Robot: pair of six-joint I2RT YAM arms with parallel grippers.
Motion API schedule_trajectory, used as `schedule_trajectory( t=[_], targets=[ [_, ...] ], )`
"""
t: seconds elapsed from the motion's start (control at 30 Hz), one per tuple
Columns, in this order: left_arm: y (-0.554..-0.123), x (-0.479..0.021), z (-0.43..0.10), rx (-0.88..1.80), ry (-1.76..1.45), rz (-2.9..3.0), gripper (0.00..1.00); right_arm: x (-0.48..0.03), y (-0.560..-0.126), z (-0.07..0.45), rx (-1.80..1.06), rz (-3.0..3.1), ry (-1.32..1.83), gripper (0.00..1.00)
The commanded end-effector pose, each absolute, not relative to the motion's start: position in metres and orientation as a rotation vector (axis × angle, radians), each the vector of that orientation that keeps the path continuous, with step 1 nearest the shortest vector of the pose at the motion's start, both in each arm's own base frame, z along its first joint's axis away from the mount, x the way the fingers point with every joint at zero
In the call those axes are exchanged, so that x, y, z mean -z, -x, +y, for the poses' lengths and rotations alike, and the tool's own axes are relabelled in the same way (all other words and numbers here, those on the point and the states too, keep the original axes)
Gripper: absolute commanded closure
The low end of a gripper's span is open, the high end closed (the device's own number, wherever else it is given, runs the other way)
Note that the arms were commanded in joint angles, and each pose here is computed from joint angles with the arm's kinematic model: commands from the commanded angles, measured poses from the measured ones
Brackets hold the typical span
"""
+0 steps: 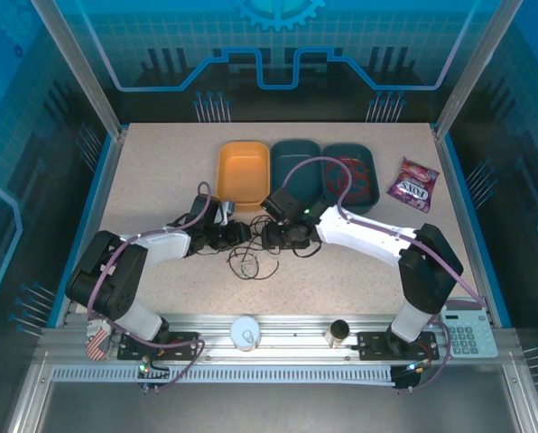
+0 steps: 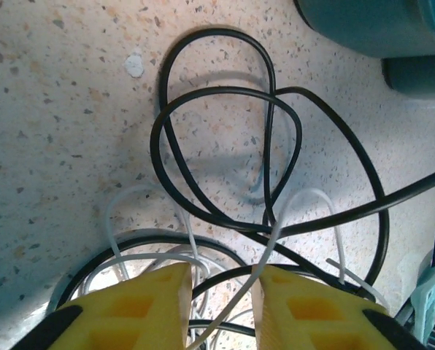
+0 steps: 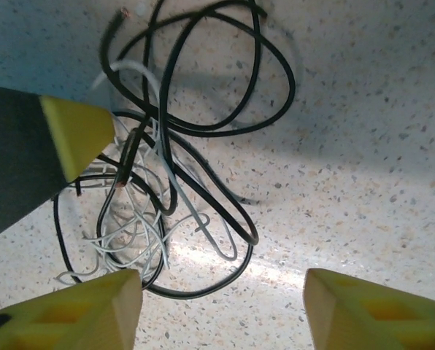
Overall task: Untangle the cables
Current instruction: Pick up the cable.
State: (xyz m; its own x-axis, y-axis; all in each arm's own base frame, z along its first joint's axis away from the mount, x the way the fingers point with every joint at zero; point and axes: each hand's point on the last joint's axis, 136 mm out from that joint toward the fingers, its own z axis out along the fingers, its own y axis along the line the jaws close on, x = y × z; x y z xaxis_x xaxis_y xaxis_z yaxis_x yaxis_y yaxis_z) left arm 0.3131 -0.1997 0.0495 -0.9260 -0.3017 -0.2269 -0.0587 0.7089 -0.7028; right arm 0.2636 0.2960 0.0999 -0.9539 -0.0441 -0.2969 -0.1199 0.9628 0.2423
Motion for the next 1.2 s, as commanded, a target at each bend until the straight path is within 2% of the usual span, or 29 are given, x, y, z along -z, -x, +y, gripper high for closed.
schedule_trajectory(
  t=[0.0, 0.1, 0.23, 0.43, 0.7, 0.93, 1.17],
  targets=[
    [-0.319, -0.059, -0.205, 1.076, 0.267, 2.563, 0.82, -0.102, -0.261, 0.31, -0.39, 2.829, 0.162, 0.46],
    [-0.318, -0.063, -0.202, 1.057, 0.278, 2.555, 0.93, -0.098, -0.262, 0.312, -0.375, 2.833, 0.17, 0.53],
    [-0.316, -0.072, -0.196, 1.021, 0.274, 2.54, 1.0, -0.099, -0.266, 0.313, -0.357, 2.827, 0.171, 0.57],
    [-0.312, -0.086, -0.194, 1.014, 0.246, 2.52, 1.0, -0.101, -0.269, 0.312, -0.343, 2.818, 0.175, 0.64],
    [-0.308, -0.125, -0.197, 1.058, 0.158, 2.432, 1.0, -0.116, -0.272, 0.314, -0.374, 2.779, 0.198, 0.66],
    [-0.302, -0.163, -0.198, 1.061, 0.01, 2.334, 1.0, -0.147, -0.279, 0.311, -0.45, 2.633, 0.252, 0.63],
    [-0.304, -0.185, -0.198, 1.081, 0.017, 2.267, 0.99, -0.177, -0.279, 0.313, -0.685, 2.511, 0.254, 0.6]
  ],
)
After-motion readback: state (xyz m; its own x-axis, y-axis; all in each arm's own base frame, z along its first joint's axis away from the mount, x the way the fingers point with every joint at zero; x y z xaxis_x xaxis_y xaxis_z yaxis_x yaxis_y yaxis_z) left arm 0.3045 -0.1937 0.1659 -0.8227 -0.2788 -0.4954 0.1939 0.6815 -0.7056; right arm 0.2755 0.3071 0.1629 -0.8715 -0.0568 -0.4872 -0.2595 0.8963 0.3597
